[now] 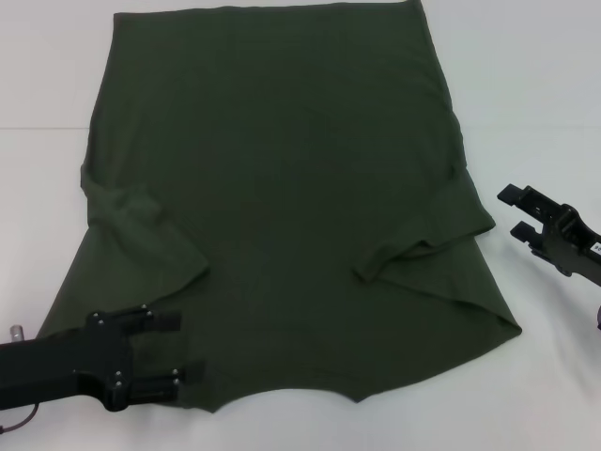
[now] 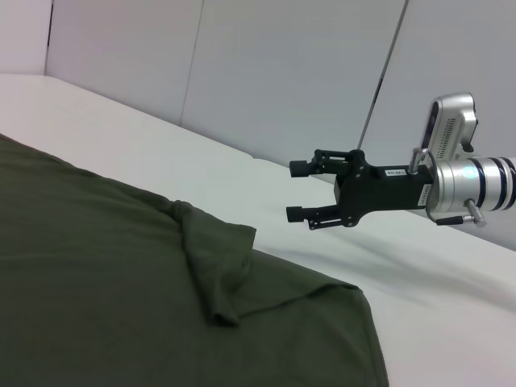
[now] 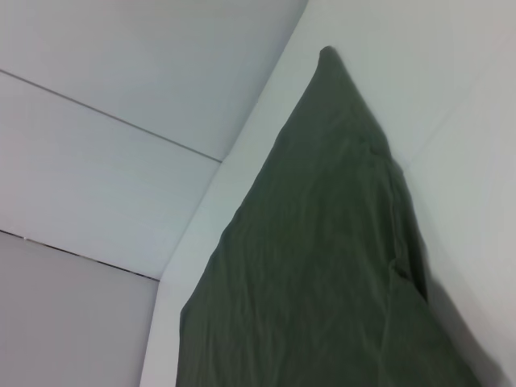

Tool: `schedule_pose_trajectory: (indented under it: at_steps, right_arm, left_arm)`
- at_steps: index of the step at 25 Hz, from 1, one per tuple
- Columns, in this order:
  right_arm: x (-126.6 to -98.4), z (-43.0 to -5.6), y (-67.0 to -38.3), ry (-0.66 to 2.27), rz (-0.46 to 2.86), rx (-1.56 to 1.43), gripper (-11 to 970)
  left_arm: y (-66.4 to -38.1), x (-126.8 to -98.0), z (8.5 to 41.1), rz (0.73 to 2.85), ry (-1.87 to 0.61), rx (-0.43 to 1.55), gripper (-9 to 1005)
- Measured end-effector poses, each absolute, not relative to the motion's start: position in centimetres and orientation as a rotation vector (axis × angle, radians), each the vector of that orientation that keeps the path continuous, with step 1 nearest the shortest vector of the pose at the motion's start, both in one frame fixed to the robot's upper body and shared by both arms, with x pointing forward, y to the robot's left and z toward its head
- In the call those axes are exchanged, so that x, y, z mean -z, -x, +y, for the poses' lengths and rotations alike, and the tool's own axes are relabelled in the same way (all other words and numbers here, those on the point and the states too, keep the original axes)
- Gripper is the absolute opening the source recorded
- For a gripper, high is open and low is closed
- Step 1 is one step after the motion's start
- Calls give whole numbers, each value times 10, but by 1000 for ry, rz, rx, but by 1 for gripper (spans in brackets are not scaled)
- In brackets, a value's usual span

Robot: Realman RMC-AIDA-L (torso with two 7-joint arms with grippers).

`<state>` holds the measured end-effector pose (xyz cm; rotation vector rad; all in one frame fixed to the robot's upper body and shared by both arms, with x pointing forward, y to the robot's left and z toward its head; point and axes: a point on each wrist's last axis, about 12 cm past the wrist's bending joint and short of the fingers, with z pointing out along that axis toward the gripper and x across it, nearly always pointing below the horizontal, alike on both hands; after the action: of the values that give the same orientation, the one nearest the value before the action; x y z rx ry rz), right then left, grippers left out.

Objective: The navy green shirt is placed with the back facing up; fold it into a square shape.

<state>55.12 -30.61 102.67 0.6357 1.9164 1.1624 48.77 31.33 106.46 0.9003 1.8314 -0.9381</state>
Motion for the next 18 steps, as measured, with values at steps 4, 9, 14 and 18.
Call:
schedule_pose_trajectory:
  at_steps: [4,9,14,18]
  right_arm:
    - [-1025,-307,-554,-645,1925,-1125,842]
    - [-1023,-306,-559,-656,1951,-1074,857]
    - [-1021,-297,-568,-638,1990,-1041,854]
    - [-1019,-289,-574,-619,2018,-1011,848]
  left_arm:
    - [-489,-1065,312,1826,-901,940,807]
    - [-490,-1066,310,1823,-901,943,807]
    - [-491,-1066,310,1822,-903,944,807]
    - [-491,-1066,310,1823,-902,944,807]
